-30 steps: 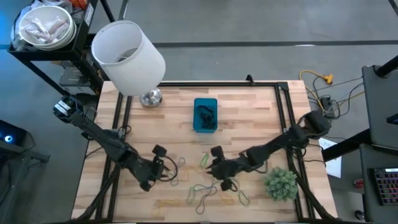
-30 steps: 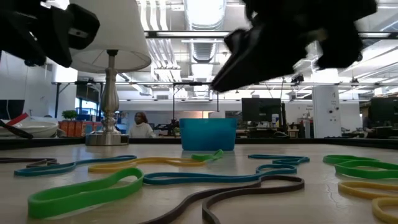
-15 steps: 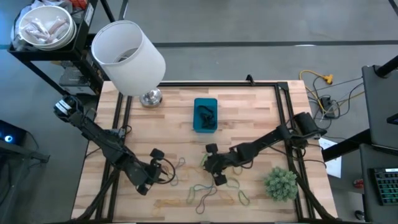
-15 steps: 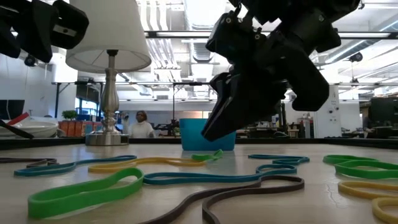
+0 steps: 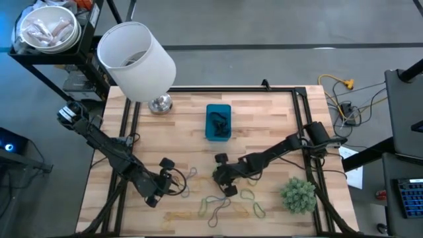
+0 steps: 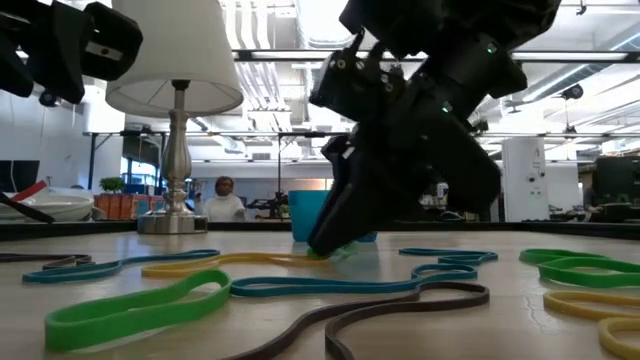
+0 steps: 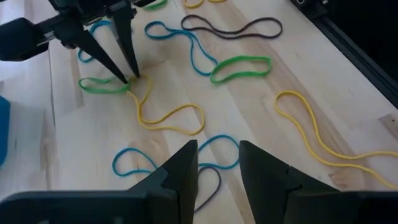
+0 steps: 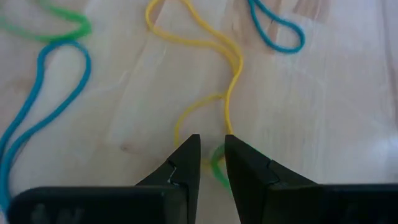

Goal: Pick and place rubber bands into bin
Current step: Put the green rubber band into the blue bin

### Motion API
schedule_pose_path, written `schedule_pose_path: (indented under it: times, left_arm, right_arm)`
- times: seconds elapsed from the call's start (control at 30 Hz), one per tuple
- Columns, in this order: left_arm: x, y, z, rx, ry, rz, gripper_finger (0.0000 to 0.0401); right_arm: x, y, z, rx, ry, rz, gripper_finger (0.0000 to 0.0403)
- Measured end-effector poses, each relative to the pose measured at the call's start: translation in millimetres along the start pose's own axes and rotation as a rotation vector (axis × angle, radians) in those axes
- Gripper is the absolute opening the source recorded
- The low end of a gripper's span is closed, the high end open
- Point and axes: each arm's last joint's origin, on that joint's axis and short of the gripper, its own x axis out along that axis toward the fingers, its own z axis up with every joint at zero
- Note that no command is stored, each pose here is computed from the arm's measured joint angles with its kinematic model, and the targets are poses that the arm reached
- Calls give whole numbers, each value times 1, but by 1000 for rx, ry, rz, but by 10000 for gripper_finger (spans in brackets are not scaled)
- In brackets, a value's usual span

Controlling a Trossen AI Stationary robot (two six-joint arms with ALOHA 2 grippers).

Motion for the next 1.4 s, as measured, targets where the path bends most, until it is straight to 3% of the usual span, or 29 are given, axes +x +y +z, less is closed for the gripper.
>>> schedule_pose_path:
  times: [0.37, 0.67, 1.03, 1.2, 1.4]
  left_arm:
    - [0, 0, 0, 0, 0, 0, 102]
    - [0, 0, 0, -1, -4, 3, 102]
    - [1, 0, -3, 2, 4, 5, 102]
    - [2, 1, -5, 5, 7, 13, 102]
    - [2, 1, -2, 24, -23, 24, 102]
  right_arm:
    - [-1, -1, -5, 30, 47, -1, 66]
    - [-1, -2, -5, -18, 55, 3, 10]
    - [-22, -1, 15, -11, 97, -18, 8]
    - [-37, 5, 24, -56, 68, -80, 8]
    - [-51, 2, 33, -120, 36, -241, 8]
